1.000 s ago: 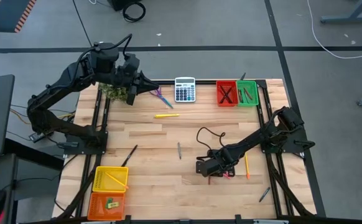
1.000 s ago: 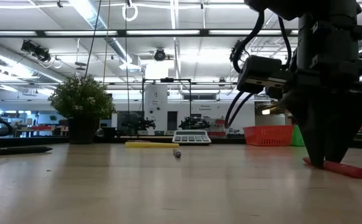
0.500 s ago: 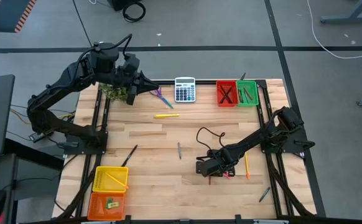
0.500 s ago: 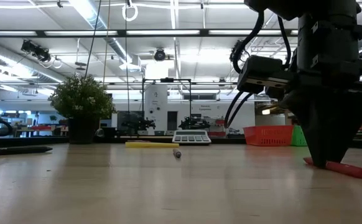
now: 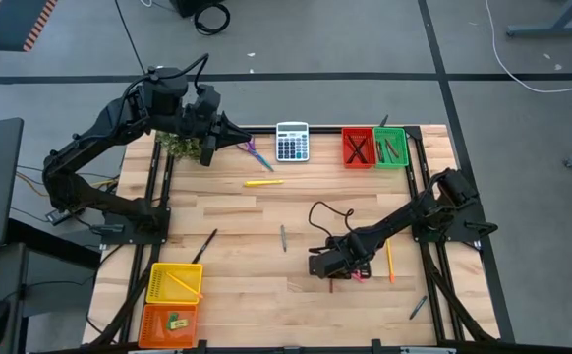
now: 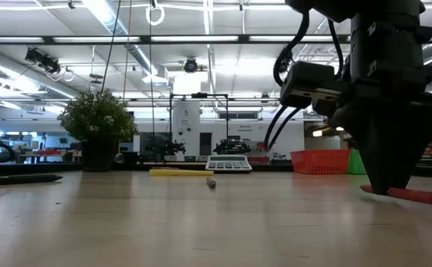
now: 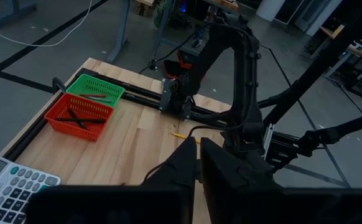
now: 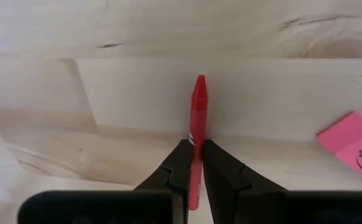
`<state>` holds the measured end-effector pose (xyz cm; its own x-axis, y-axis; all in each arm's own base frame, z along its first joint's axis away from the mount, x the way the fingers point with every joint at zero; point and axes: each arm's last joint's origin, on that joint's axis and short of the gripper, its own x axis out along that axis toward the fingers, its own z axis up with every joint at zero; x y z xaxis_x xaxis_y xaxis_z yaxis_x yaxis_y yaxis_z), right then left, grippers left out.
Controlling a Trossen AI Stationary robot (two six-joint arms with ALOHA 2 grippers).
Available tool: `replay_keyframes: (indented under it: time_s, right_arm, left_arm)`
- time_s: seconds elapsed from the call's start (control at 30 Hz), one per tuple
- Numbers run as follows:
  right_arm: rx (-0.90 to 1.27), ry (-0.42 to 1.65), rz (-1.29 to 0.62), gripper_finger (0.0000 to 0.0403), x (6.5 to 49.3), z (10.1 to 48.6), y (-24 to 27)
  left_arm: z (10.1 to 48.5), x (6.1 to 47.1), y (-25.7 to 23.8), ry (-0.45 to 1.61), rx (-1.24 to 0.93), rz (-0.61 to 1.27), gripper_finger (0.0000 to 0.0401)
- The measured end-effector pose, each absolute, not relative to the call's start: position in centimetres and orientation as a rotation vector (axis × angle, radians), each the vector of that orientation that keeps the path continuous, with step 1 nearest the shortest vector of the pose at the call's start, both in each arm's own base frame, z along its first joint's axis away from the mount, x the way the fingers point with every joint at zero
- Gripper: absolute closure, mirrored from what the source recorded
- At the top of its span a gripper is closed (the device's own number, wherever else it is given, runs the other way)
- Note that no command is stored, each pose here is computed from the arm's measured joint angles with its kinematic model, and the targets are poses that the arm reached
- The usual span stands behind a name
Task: Sort crayons/erasers/pens/pencils in bins
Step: Put the red crayon into the green bin
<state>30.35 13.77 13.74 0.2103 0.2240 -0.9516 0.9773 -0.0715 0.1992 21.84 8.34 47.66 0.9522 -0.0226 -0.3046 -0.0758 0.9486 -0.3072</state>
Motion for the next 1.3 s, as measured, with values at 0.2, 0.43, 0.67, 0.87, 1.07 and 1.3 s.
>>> replay_keyframes:
  time_s: [0.2, 0.43, 0.67, 0.87, 1.07, 1.3]
  right_arm:
    - [1.509, 1.192, -0.951, 0.0362, 30.1, 14.8, 13.7]
    - [1.473, 1.188, -0.998, 0.0362, 28.9, 16.5, 12.9]
    - [1.378, 1.186, -1.082, 0.0361, 27.1, 19.2, 10.1]
    - [1.314, 1.201, -1.131, 0.0361, 25.5, 21.0, 6.5]
    - [1.272, 1.212, -1.19, 0.0361, 23.7, 22.1, 2.6]
    - [1.249, 1.186, -1.226, 0.0361, 21.5, 24.0, -2.5]
  left_arm:
    - [47.6, 21.8, 8.3, 0.312, -0.323, 0.028, 0.0377]
    - [47.6, 21.8, 8.3, 0.318, -0.311, 0.026, 0.0367]
    - [47.6, 21.8, 8.3, 0.319, -0.311, 0.02, 0.0375]
    - [47.6, 21.8, 8.2, 0.32, -0.317, -0.016, 0.0369]
    - [47.5, 21.8, 8.1, 0.331, -0.325, -0.033, 0.0367]
    - [46.9, 21.5, 7.7, 0.399, -0.367, -0.091, 0.0372]
